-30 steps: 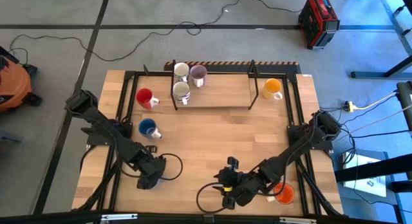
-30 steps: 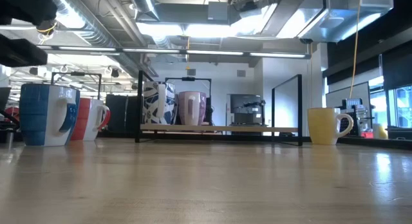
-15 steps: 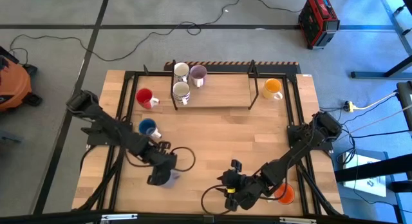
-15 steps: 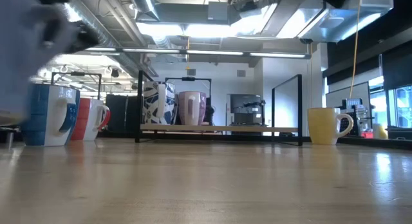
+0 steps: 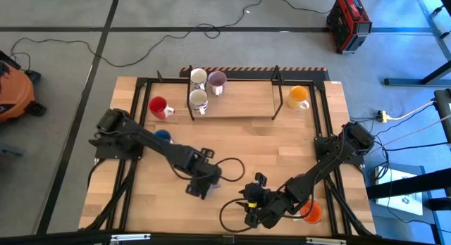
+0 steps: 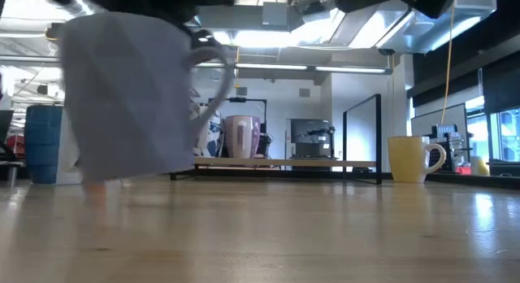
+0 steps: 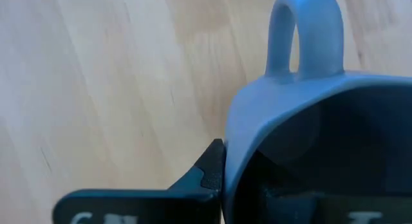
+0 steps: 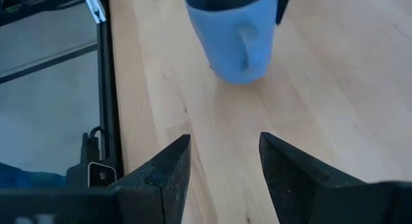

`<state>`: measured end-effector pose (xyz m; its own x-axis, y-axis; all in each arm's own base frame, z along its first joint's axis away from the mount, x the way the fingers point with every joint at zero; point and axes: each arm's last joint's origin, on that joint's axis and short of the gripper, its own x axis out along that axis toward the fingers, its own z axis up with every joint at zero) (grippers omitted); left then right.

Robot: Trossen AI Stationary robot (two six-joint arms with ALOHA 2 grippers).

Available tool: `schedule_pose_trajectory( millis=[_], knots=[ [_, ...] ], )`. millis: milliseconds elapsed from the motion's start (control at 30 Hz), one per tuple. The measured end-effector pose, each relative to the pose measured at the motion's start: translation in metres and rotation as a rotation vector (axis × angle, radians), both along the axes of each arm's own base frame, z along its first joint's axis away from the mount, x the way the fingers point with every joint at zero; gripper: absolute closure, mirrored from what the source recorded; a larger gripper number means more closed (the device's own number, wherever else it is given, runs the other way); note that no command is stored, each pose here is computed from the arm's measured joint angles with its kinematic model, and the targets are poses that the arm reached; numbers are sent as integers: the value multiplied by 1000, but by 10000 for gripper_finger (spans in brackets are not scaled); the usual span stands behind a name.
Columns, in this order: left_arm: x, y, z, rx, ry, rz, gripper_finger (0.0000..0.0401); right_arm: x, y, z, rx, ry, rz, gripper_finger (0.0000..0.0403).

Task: Place coffee mugs
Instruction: Put the bottom blue mug on the shelf

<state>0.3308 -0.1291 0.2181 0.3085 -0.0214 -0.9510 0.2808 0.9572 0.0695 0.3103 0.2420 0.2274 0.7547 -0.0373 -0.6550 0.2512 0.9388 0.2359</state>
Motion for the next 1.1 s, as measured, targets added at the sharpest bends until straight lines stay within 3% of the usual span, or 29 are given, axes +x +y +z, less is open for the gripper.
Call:
schedule_pose_trajectory(
  millis=[200, 433, 733, 1100],
  knots=[
    [25, -9, -5, 35, -14, -87, 385, -13, 8, -3, -49, 19, -13, 231],
    [36, -13, -17, 46, 12, -165, 383, -35, 21, -7, -54, 55, -44, 231],
    [37, -12, -19, 44, 9, -173, 378, -48, 30, -8, -68, 33, -70, 231],
    [39, -13, -22, 32, -4, -117, 329, -47, 29, -7, -108, 12, -72, 231]
  ],
)
